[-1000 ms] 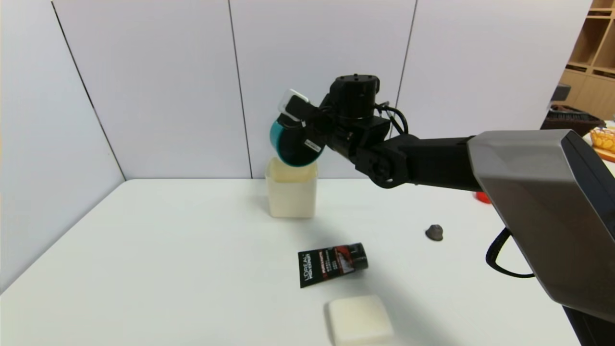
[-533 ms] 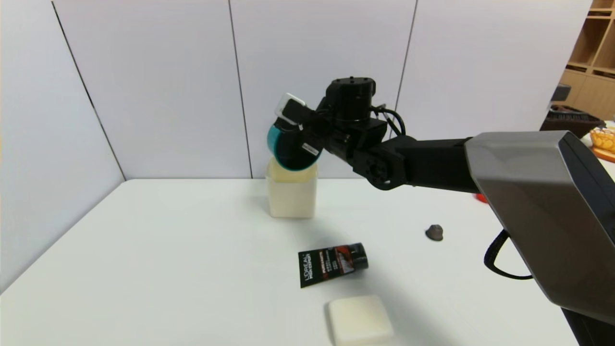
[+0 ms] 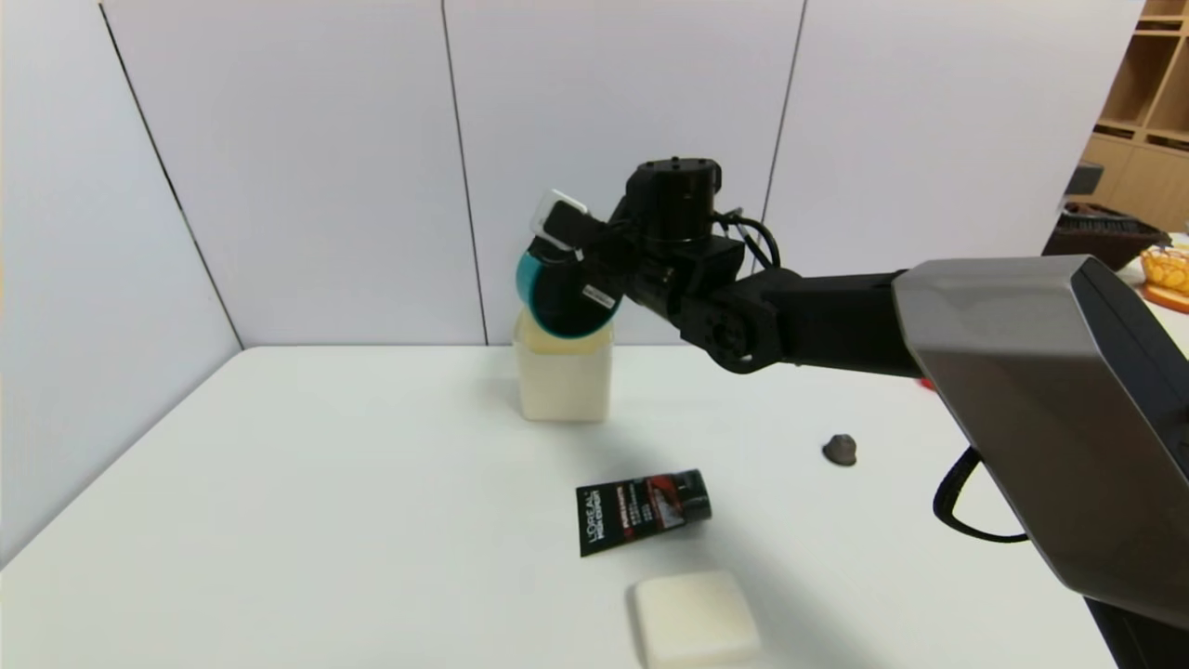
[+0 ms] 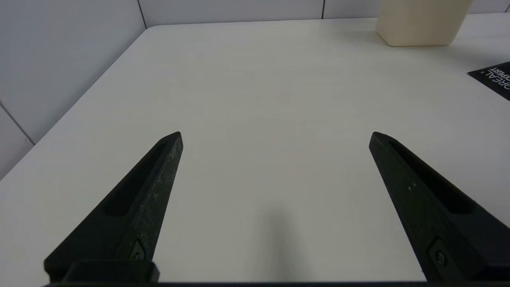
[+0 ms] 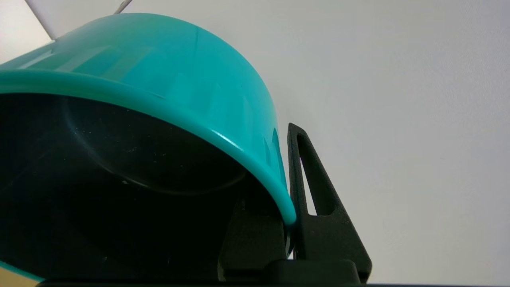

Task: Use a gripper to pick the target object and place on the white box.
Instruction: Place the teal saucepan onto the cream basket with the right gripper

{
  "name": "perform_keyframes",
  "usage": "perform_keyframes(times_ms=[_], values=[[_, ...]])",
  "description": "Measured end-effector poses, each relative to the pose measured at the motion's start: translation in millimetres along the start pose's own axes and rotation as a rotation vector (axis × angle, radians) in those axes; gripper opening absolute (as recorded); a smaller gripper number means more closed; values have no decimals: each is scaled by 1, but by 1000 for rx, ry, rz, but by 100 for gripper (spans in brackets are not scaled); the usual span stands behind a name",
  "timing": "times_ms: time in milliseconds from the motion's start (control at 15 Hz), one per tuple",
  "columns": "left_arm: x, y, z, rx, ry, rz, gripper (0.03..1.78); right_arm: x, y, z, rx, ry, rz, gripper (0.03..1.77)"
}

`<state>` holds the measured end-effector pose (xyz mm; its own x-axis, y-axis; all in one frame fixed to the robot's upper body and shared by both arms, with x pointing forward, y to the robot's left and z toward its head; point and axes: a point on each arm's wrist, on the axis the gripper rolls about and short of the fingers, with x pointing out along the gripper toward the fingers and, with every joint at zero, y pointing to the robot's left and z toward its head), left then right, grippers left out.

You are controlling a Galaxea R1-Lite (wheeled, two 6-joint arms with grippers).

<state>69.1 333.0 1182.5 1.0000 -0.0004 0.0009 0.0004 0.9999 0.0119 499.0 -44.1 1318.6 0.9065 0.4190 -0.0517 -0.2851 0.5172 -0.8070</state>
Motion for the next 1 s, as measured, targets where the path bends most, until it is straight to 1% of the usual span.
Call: perform_keyframes(times_ms=[467,600,733,800,1000], values=[[0,0,0,0,0,0,169,1,10,2,-6,-1,23,13],[0,0,0,0,0,0,169,1,12,3,-7,1,24,46],[0,0,0,0,0,0,169,1,11,2,-6,4,20,75],[0,0,0,0,0,0,169,1,10,2,-7,4,18,87],[0,0,0,0,0,0,169,1,7,1,-4,6,11,113]])
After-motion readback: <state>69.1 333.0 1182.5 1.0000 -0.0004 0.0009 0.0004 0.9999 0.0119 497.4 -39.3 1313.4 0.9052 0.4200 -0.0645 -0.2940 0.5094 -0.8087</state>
